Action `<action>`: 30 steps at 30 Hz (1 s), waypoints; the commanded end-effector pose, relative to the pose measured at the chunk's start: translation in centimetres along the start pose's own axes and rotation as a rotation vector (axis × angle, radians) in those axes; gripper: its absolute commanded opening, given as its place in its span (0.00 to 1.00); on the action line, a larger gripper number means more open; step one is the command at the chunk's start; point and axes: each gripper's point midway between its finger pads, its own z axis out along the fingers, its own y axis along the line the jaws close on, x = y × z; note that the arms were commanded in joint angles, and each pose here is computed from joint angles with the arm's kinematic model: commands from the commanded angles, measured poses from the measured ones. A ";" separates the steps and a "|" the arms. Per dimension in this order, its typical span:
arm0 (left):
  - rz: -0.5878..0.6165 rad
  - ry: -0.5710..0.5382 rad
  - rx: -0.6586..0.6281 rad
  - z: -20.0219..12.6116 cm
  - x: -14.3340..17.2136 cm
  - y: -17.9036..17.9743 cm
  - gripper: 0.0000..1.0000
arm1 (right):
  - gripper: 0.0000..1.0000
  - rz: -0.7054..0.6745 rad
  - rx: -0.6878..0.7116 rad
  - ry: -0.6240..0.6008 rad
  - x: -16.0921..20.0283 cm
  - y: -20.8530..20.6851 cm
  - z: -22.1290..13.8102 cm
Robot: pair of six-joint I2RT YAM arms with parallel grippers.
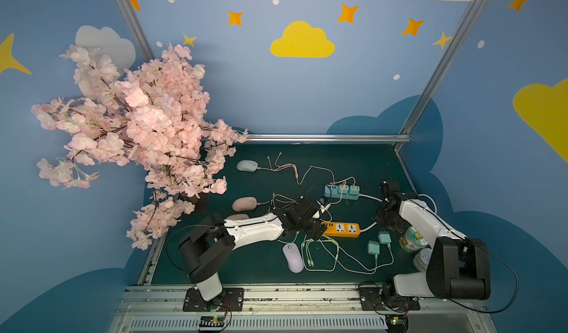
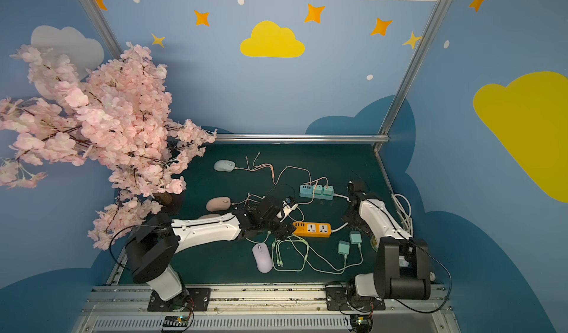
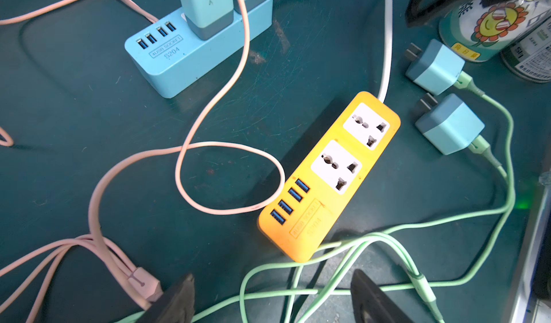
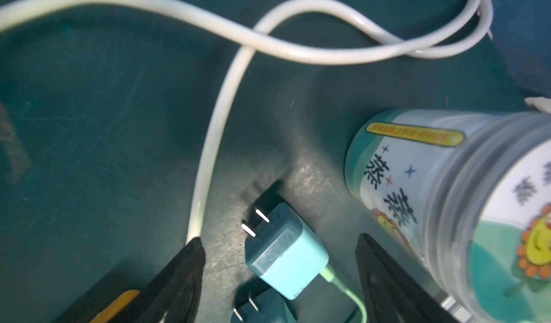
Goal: Unplug the wireless mouse
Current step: Place the plug at the center of the board, then move the power cord to the center of the board.
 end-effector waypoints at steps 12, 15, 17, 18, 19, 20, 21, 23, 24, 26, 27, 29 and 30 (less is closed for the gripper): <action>-0.029 -0.090 0.051 -2.5 -3.7 -1.4 0.83 | 0.80 -0.121 -0.161 -0.316 -3.5 0.2 -7.7; -0.049 -0.123 0.086 -3.1 -4.4 -2.0 0.83 | 0.80 -0.136 -0.172 -0.321 -3.3 0.1 -8.2; -0.057 -0.124 0.096 -3.0 -4.4 -2.2 0.83 | 0.79 -0.133 -0.170 -0.328 -3.1 -0.4 -8.5; -0.060 -0.120 0.097 -2.8 -4.3 -2.2 0.83 | 0.78 -0.136 -0.181 -0.335 -3.0 -0.4 -8.6; -0.064 -0.116 0.098 -2.6 -4.2 -2.2 0.83 | 0.78 -0.138 -0.196 -0.346 -2.8 -0.4 -8.7; -0.066 -0.111 0.101 -2.4 -4.0 -2.3 0.83 | 0.77 -0.139 -0.214 -0.361 -2.7 -0.3 -8.8; -0.070 -0.110 0.102 -2.3 -4.0 -2.2 0.83 | 0.76 -0.142 -0.228 -0.369 -2.5 -0.2 -8.9; -0.072 -0.109 0.112 -2.3 -4.0 -2.4 0.83 | 0.76 -0.146 -0.242 -0.393 -2.4 -0.3 -9.4; -0.071 -0.114 0.115 -2.3 -4.1 -2.5 0.83 | 0.75 -0.146 -0.240 -0.402 -2.4 -0.5 -9.7; -0.072 -0.133 0.115 -2.7 -4.0 -2.3 0.83 | 0.74 -0.160 -0.249 -0.412 -2.2 -0.3 -10.0; -0.077 -0.143 0.116 -3.0 -4.1 -2.2 0.83 | 0.74 -0.175 -0.265 -0.416 -2.1 0.0 -10.1; -0.097 -0.173 0.106 -3.8 -4.2 -1.5 0.83 | 0.72 -0.230 -0.334 -0.418 -1.6 1.6 -10.3; -0.117 -0.189 0.103 -4.2 -4.3 -1.0 0.84 | 0.71 -0.254 -0.367 -0.416 -1.4 2.3 -10.4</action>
